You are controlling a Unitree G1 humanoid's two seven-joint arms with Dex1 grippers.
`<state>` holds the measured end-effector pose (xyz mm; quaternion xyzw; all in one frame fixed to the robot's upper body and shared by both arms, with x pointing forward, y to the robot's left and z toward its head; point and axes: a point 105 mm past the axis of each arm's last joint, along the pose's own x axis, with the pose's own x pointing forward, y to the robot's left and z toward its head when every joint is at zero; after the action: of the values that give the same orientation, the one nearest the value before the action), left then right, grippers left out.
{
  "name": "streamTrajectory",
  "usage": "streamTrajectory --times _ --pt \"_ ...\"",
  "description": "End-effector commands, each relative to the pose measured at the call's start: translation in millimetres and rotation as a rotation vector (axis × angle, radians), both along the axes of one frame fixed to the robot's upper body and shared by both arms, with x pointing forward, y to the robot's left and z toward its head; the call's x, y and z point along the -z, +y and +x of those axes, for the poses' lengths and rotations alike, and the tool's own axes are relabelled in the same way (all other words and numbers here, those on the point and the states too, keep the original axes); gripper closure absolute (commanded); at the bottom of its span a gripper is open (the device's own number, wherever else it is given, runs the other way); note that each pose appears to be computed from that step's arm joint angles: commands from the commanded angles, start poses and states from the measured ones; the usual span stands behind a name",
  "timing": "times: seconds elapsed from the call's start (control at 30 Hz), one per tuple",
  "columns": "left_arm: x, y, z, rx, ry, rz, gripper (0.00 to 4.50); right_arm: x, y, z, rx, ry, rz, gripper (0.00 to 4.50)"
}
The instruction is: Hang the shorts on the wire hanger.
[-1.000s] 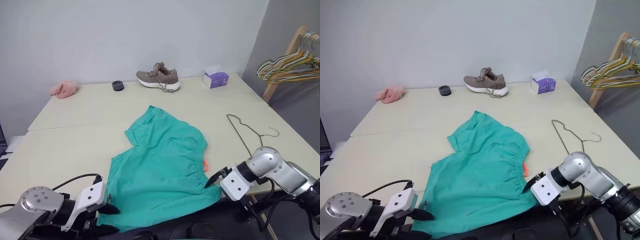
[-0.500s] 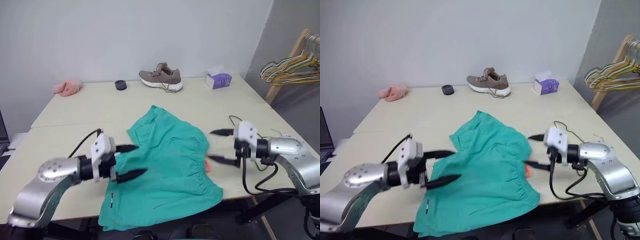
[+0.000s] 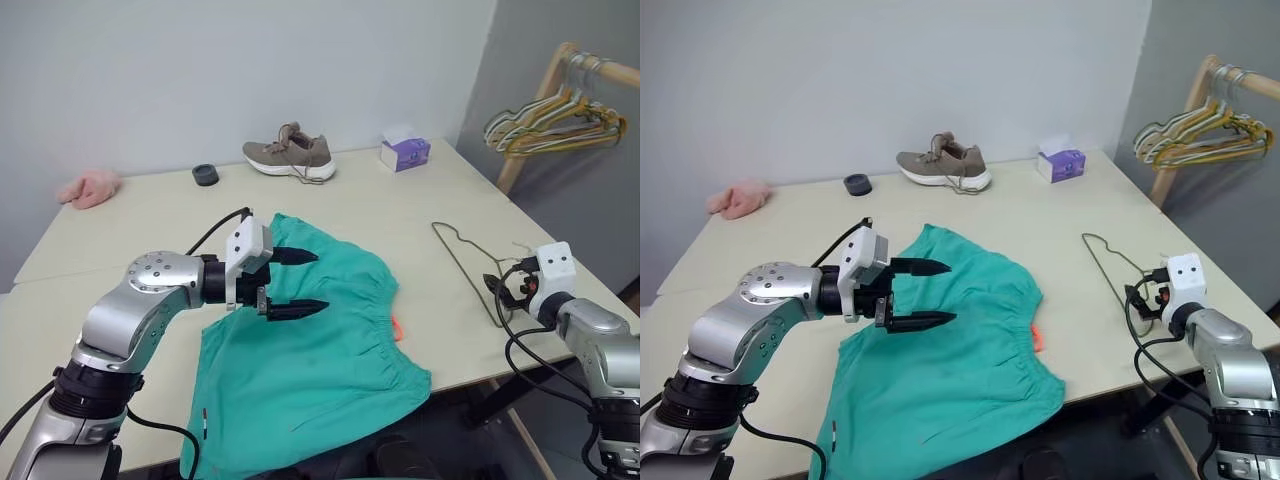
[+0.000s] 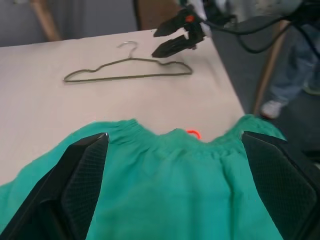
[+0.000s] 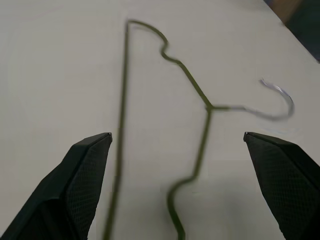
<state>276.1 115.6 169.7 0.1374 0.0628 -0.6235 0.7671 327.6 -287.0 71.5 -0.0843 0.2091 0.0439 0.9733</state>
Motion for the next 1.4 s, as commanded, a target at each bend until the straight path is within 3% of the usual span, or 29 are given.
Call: streamTrajectory --times 0.03,0.33,0.37,0.43,0.6,0.77,0.83,0.97,1.17,1.4 --pt "-8.6 -1.9 -0.2 0.025 -0.046 0.012 0.02 -1.0 1.9 5.6 -0.013 0.015 -0.019 0.0" --pt "-5.7 1.0 1.2 0.014 -0.056 0.015 0.02 26.6 -3.7 4.4 -0.018 0.18 0.03 0.0" --pt "-5.3 1.5 1.5 0.012 -0.058 0.017 0.01 29.9 -4.4 4.4 -0.019 0.205 0.043 0.17" --pt "-4.0 2.6 2.4 0.01 -0.064 0.022 0.0 36.8 -4.9 3.3 -0.028 0.261 0.07 0.59" --pt "-2.0 5.0 4.9 0.004 -0.072 0.024 0.0 51.5 -8.4 1.0 -0.065 0.364 0.047 2.31" --pt "-0.7 7.0 5.5 -0.015 -0.074 0.019 0.0 52.8 -6.6 6.3 -0.141 0.364 -0.057 4.06" --pt "0.2 10.2 6.2 -0.032 -0.066 0.018 0.0 48.8 -5.9 10.1 -0.184 0.338 -0.126 4.48" --pt "0.1 26.1 17.1 -0.128 -0.046 0.003 0.0 29.1 -4.4 22.9 -0.273 0.242 -0.27 4.48" --pt "-8.9 61.2 48.9 -0.329 -0.098 0.002 0.0 -23.3 15.8 42.1 -0.484 0.017 -0.529 4.48" --pt "-22.4 91.1 67.2 -0.44 0.018 -0.085 0.0 -75.0 91.1 34.6 -0.967 -0.314 -0.951 4.48"
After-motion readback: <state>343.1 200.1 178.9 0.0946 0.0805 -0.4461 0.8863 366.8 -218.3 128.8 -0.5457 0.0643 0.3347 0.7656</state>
